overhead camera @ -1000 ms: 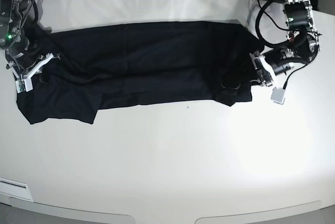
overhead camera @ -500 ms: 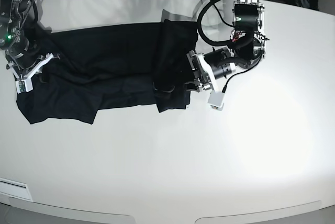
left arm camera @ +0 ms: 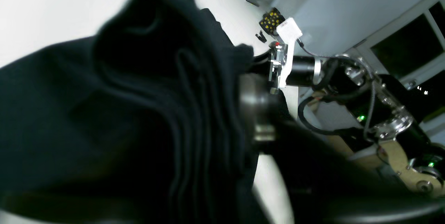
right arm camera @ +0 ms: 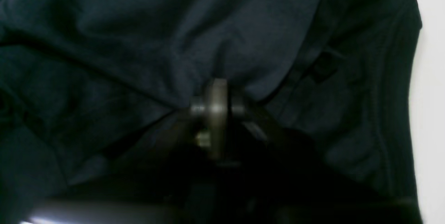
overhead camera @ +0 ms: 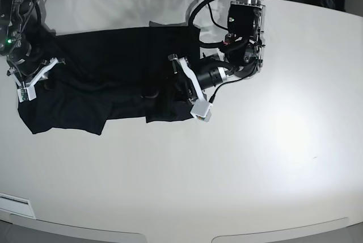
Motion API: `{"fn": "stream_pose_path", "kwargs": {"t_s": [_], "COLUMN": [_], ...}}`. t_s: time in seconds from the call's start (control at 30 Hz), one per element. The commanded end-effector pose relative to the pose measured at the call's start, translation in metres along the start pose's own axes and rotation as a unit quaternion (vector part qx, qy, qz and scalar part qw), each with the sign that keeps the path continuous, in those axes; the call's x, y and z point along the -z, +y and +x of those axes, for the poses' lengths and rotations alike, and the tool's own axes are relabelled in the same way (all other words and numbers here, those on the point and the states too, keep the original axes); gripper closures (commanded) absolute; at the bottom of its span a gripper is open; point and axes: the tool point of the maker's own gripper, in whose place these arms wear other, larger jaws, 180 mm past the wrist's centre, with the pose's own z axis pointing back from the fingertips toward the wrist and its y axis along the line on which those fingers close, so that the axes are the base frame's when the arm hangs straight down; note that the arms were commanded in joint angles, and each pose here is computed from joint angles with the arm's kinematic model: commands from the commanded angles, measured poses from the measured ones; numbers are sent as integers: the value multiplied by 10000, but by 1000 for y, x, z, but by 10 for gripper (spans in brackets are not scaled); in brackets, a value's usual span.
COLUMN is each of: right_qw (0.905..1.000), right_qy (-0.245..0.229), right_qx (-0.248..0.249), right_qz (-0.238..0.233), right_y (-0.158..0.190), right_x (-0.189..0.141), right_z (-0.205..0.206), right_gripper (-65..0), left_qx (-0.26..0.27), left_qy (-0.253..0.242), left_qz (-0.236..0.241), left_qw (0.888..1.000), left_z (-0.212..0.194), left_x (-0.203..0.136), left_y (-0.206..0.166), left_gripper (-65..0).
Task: Fold the T-shirt properly
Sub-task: 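Fold the strip end over with the left gripper and press it flat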
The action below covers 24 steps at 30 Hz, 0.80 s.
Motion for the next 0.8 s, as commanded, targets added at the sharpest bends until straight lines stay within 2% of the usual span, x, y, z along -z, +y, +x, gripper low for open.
{"fn": "stream_pose_path", "kwargs": {"t_s": [0.0, 0.07, 0.2, 0.37, 0.43, 0.53, 0.57, 0.6, 0.7, 0.77], "right_qw": [9982, 9982, 9982, 9982, 9982, 9984, 9985, 9986, 9991, 9992], "right_qy": [583, 581, 579, 577, 577, 554, 521, 500, 386, 355], "right_qx": [-126, -126, -126, -126, -126, -143, -158, -171, -177, -162], "right_qz": [34, 36, 34, 34, 34, 15, 2, -25, -45, -75], "right_y": [1, 1, 1, 1, 1, -1, -2, -4, -6, -7], "right_x": [-1, -1, -1, -1, -1, -2, -1, -1, 0, 0], "right_z": [-25, -25, -25, -25, -25, -22, -18, -16, -5, -1], "right_gripper": [-224, -282, -283, -283, -283, -283, -283, -283, -283, -277], "left_qx": [115, 118, -9, -632, -633, -320, -265, -214, -254, -296], "left_qy": [-286, -286, -304, -621, -487, -112, -72, -64, -308, -452], "left_qz": [-169, -168, -77, 377, 333, 109, 177, 282, 514, 674], "left_qw": [9994, 9994, 9995, 9954, 9962, 9994, 9995, 9994, 9979, 9963], "left_z": [18, 18, 19, 29, 23, 10, 9, 10, 21, 27], "left_x": [3, 3, 3, 2, 4, 8, 7, 5, -7, -16], "left_y": [-9, -9, -5, 12, 9, -1, 2, 6, 20, 29], "left_gripper": [-358, -382, -381, -375, -375, -368, -336, -274, 0, 0]}}
